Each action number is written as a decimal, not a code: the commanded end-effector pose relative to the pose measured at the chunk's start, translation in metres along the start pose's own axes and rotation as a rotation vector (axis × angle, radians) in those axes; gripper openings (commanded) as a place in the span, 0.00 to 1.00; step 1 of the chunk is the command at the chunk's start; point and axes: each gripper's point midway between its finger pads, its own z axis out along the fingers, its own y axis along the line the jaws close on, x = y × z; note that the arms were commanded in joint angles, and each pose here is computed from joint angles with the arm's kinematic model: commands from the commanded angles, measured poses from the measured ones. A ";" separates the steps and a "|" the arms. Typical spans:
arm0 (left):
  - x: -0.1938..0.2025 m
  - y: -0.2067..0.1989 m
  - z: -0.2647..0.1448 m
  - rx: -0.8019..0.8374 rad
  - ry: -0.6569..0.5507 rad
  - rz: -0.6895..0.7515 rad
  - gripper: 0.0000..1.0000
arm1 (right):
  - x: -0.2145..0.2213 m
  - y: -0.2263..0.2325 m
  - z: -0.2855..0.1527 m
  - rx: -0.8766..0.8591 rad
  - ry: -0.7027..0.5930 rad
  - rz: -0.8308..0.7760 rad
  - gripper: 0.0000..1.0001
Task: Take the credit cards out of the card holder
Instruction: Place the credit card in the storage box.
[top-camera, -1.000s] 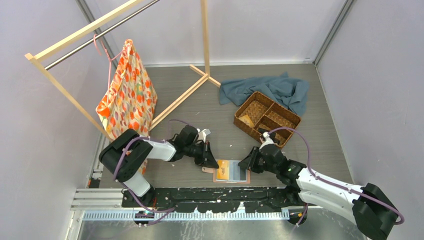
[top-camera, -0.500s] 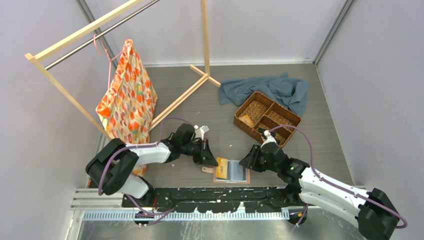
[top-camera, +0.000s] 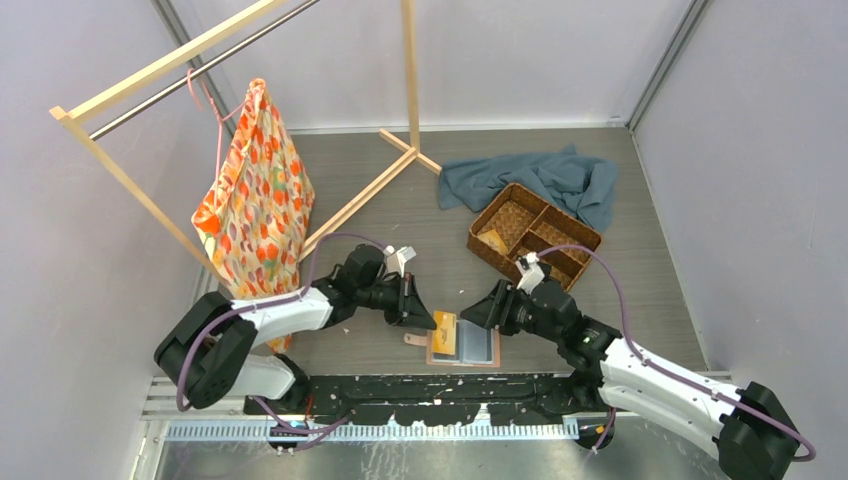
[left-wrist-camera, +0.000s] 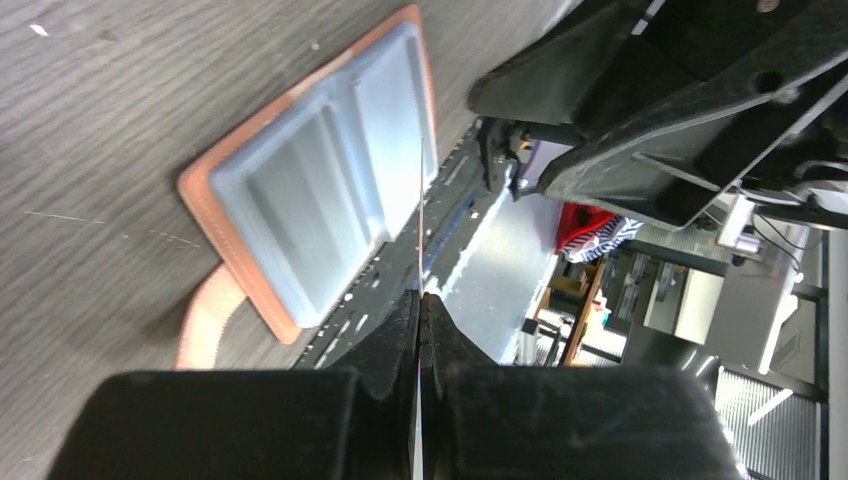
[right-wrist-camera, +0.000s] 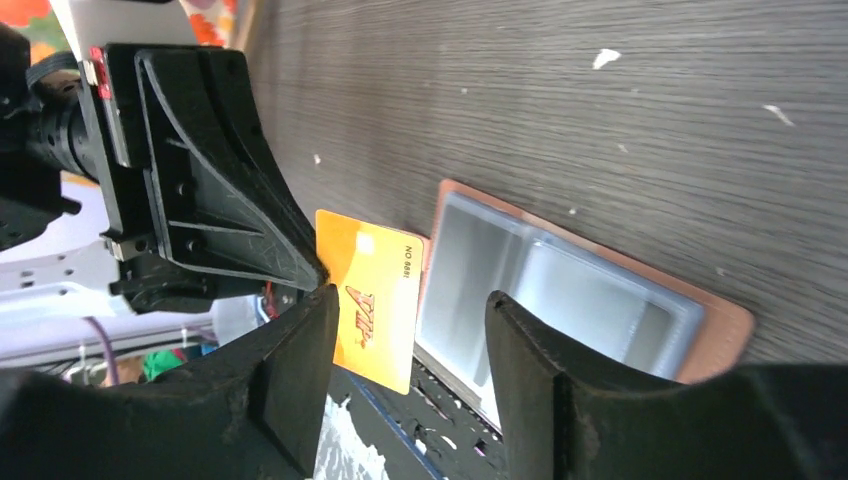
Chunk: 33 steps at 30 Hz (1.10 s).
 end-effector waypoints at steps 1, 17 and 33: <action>-0.014 -0.042 -0.013 0.129 -0.046 0.056 0.01 | 0.001 0.029 0.001 -0.174 0.004 0.042 0.63; -0.023 -0.070 -0.031 0.207 -0.092 0.084 0.01 | 0.008 0.066 -0.005 -0.405 0.050 0.101 0.68; -0.024 -0.067 -0.033 0.188 -0.111 0.069 0.01 | 0.009 0.085 -0.005 -0.491 0.095 0.081 0.07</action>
